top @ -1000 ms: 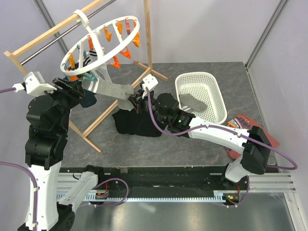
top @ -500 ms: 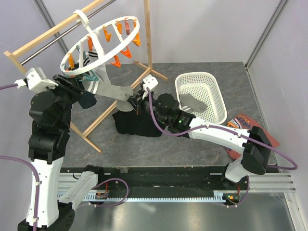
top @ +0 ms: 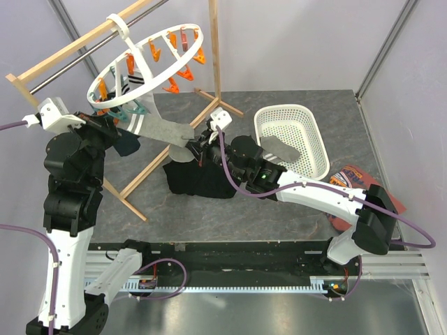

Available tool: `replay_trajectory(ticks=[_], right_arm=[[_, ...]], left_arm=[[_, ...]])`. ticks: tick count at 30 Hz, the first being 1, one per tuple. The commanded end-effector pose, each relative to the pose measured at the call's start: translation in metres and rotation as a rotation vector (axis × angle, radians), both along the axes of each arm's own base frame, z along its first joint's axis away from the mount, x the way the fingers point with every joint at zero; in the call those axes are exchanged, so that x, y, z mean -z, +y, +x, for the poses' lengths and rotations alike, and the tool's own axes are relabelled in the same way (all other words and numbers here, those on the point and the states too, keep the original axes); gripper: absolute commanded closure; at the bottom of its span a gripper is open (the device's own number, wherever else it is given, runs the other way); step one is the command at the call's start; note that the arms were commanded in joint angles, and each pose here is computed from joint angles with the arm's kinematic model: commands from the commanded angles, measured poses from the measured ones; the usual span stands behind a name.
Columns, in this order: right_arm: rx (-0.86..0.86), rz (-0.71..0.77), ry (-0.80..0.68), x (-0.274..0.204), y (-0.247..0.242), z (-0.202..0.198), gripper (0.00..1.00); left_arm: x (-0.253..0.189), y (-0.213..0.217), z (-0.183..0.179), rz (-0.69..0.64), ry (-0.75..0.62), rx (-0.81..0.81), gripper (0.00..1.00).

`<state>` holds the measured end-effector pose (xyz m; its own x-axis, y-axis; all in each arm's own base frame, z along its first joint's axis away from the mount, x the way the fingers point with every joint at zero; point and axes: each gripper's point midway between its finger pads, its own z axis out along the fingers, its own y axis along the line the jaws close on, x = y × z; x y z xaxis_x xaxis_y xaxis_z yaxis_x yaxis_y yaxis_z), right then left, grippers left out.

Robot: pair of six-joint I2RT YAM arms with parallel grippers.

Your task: Remove the socks clipped to the hanger

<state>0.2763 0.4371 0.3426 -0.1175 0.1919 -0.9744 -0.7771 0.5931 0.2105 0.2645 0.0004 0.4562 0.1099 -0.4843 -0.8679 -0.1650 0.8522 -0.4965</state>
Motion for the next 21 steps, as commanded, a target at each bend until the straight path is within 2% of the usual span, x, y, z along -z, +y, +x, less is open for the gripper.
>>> replay_trajectory(ticks=[1,10,12,13,14,17,21], right_arm=[[-0.005,0.089,-0.023,-0.037,-0.012,-0.007,1.0],[0.001,0.095,-0.004,-0.037,-0.007,-0.004,1.0],[0.001,0.096,0.0,-0.037,-0.006,-0.003,1.0],[0.001,0.094,0.0,-0.036,-0.006,-0.003,1.0],[0.001,0.095,-0.001,-0.037,-0.006,-0.003,1.0],[0.0,0.103,-0.002,-0.04,-0.006,-0.003,1.0],[-0.003,0.101,-0.001,-0.042,-0.004,-0.003,1.0]], left_arm=[[-0.009,0.004,-0.002,0.029,-0.037,-0.017,0.98],[-0.006,-0.002,0.003,0.057,-0.015,0.019,0.96],[-0.006,0.0,0.002,0.057,-0.012,0.01,0.85],[-0.005,0.0,0.001,0.058,-0.008,0.009,0.69],[-0.006,0.002,-0.001,0.059,-0.011,0.003,0.63],[-0.002,0.007,-0.003,0.084,0.0,-0.021,0.55],[0.008,0.012,-0.003,0.088,0.028,-0.052,0.52]])
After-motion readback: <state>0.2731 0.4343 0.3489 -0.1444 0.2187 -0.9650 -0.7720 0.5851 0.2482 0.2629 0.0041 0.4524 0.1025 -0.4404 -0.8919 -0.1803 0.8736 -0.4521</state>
